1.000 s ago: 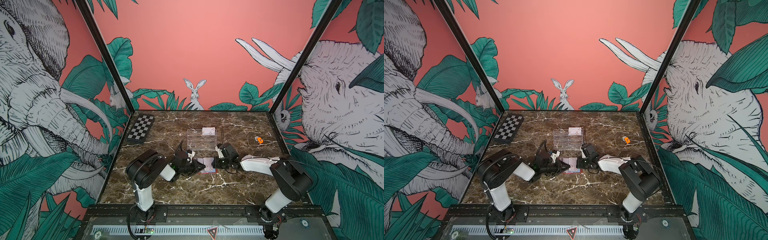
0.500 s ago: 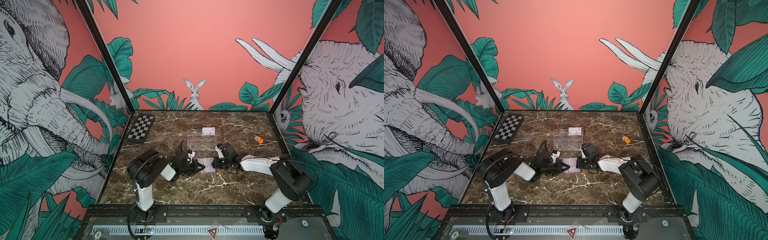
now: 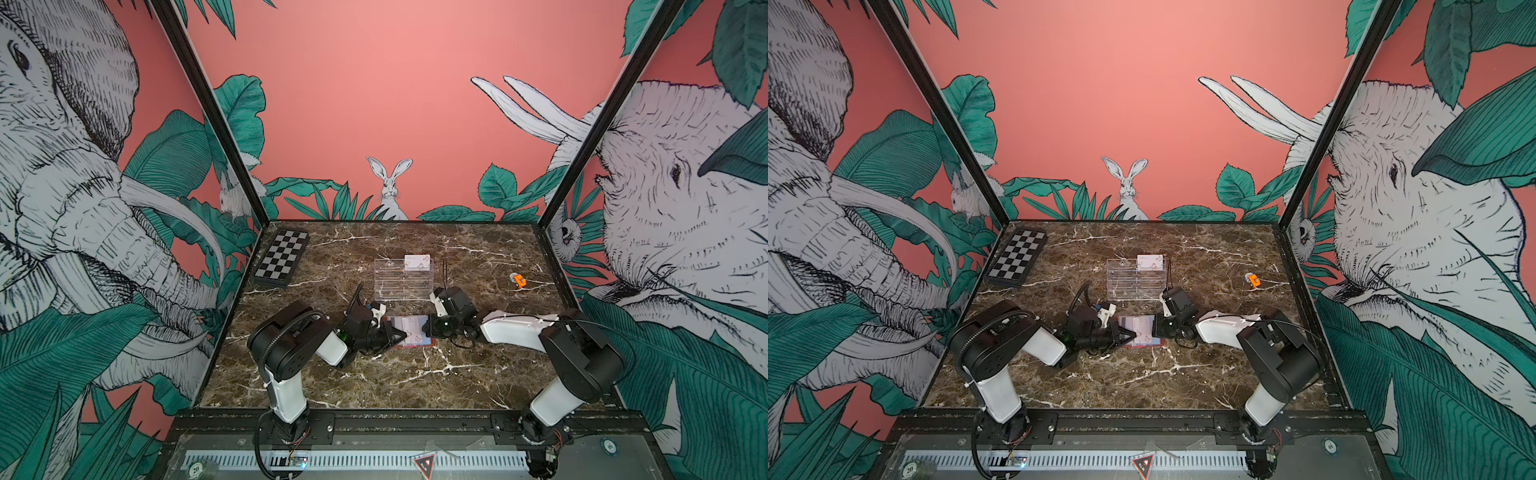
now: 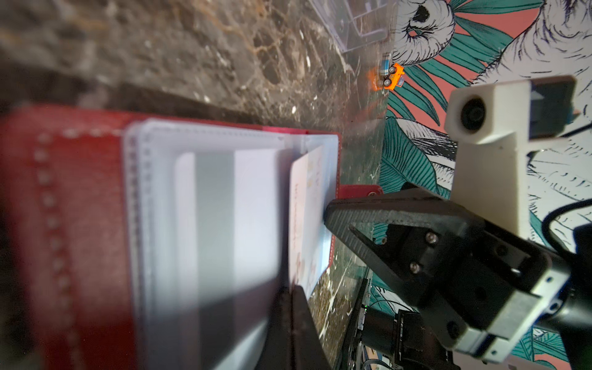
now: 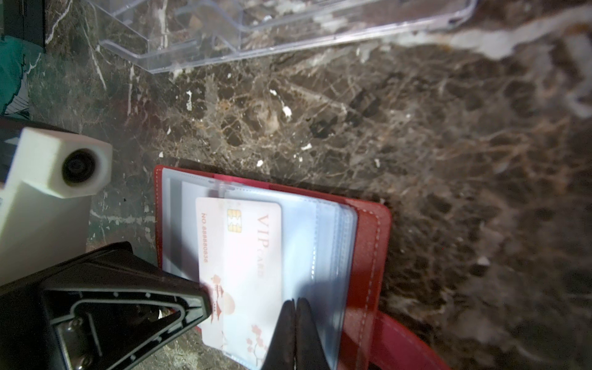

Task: Take the credit cards out of the card holder
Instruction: Take out the credit card from the card slot.

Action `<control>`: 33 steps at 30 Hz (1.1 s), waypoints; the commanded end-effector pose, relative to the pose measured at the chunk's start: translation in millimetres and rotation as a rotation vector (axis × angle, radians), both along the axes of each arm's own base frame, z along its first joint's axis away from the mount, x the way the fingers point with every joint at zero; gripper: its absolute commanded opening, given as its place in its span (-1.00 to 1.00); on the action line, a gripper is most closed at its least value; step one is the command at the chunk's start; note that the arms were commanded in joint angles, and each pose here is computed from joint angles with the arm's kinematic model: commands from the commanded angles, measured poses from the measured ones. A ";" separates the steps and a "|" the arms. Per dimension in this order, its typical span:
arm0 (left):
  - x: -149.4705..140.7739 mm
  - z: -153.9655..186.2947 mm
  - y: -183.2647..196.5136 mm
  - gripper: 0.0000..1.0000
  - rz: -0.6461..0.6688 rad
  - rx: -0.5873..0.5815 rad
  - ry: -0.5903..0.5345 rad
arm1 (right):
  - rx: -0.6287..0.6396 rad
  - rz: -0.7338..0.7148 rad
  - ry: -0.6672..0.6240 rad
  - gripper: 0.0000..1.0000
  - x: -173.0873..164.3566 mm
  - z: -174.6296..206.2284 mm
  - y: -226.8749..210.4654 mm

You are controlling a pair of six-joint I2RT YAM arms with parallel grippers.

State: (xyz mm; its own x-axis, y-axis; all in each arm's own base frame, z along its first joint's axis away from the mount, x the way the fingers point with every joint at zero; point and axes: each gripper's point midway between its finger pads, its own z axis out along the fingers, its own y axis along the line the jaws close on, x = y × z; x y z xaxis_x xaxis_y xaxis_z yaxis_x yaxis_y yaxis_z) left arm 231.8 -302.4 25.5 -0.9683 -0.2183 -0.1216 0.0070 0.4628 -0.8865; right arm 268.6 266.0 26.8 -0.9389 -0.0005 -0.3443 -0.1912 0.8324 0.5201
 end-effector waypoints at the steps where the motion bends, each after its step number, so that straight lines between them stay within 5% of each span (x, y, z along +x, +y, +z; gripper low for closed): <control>1: -8.7 -19.9 13.3 -0.87 0.019 0.070 0.057 | -0.081 -0.001 0.089 -1.00 -20.7 -27.8 -15.2; 5: -7.6 -20.8 13.2 -0.29 0.023 0.072 0.059 | -0.080 0.000 0.089 -1.00 -21.2 -27.6 -15.8; 8: -7.2 -22.0 11.6 -0.28 0.016 0.072 0.059 | -0.079 0.002 0.086 -1.00 -21.3 -26.7 -15.4; 19: -2.4 -25.4 2.7 -0.53 -0.009 0.063 0.064 | -0.072 0.010 0.092 -1.00 -21.9 -27.9 -13.3; 27: -2.8 -20.8 4.3 -0.98 -0.020 0.066 0.048 | -0.076 0.010 0.096 -1.00 -22.4 -29.2 -14.2; 33: 2.0 -5.1 12.3 -1.00 -0.020 0.093 0.004 | -0.086 0.005 0.086 -1.00 -22.7 -27.1 -17.3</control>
